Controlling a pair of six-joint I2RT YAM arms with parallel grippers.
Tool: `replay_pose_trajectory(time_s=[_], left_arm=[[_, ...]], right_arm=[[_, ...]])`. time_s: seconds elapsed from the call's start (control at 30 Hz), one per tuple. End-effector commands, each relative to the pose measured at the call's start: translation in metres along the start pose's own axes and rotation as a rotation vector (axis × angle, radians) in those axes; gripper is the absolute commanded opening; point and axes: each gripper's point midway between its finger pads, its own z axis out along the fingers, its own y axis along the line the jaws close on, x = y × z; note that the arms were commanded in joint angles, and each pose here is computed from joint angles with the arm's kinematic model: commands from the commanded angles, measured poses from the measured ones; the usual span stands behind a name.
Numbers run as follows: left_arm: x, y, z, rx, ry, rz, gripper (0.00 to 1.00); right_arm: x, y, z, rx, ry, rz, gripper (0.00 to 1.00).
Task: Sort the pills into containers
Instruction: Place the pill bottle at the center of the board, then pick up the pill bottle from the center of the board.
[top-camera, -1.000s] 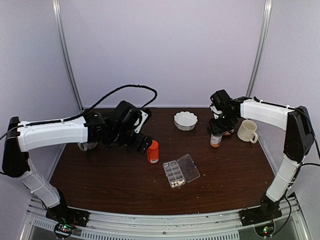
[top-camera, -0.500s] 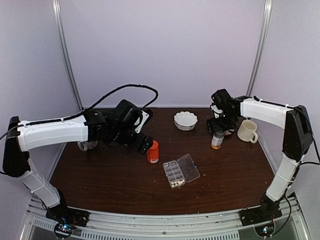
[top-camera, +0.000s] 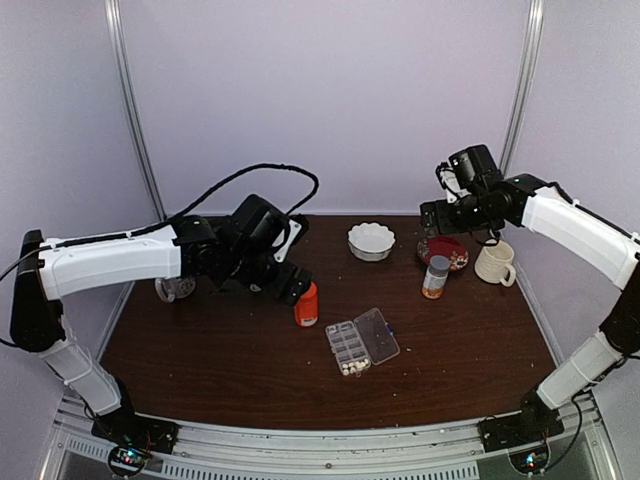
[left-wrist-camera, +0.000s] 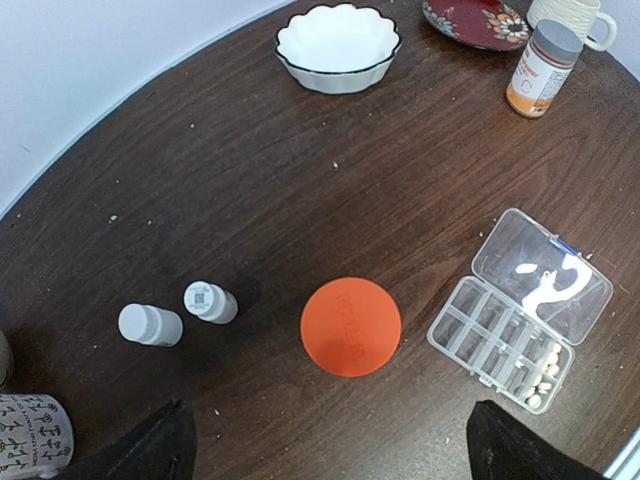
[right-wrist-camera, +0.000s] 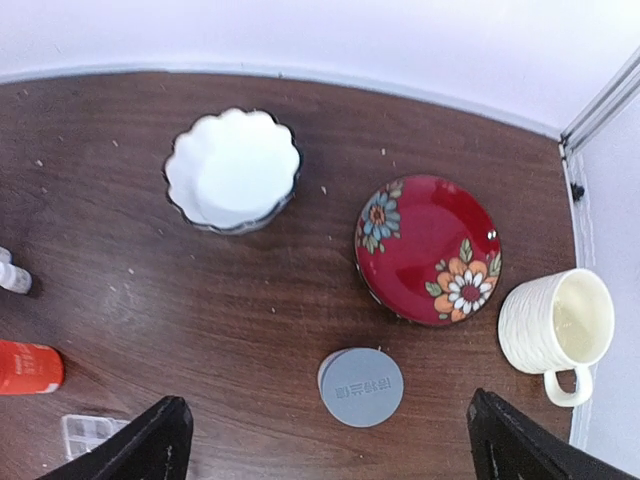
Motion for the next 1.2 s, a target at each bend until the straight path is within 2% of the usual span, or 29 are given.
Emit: replay_pose_trajectory(time_s=[0.0,0.17,0.23,0.37,0.7,1.07,1.17], left_arm=[[-0.01,-0.005,0.006,0.022,-0.001,-0.031,0.98],[-0.007,-0.005,0.022,-0.002,0.035,-0.025,0.98],[-0.007,-0.004,0.028,-0.021,0.049,-0.027,0.98],[-0.005,0.002,0.037,-0.06,0.087,-0.033,0.97],[-0.002,-0.007,0.059,0.011,0.131,-0.047,0.97],[0.007,-0.012,0.075,0.035,0.184,-0.052,0.88],[0.006,-0.01,0.078,0.033,0.189,-0.059,0.82]], right_arm=[[-0.032,-0.007,-0.04,-0.007,-0.18,0.108,1.0],[-0.022,-0.026,-0.054,-0.012,-0.328,0.227,1.0],[-0.019,-0.023,-0.062,-0.064,-0.364,0.234,1.0],[-0.009,-0.01,-0.064,-0.138,-0.311,0.186,1.0],[0.002,0.005,-0.054,-0.198,-0.231,0.145,1.0],[0.009,0.006,-0.046,-0.19,-0.197,0.137,1.0],[0.009,0.007,-0.045,-0.193,-0.198,0.133,1.0]])
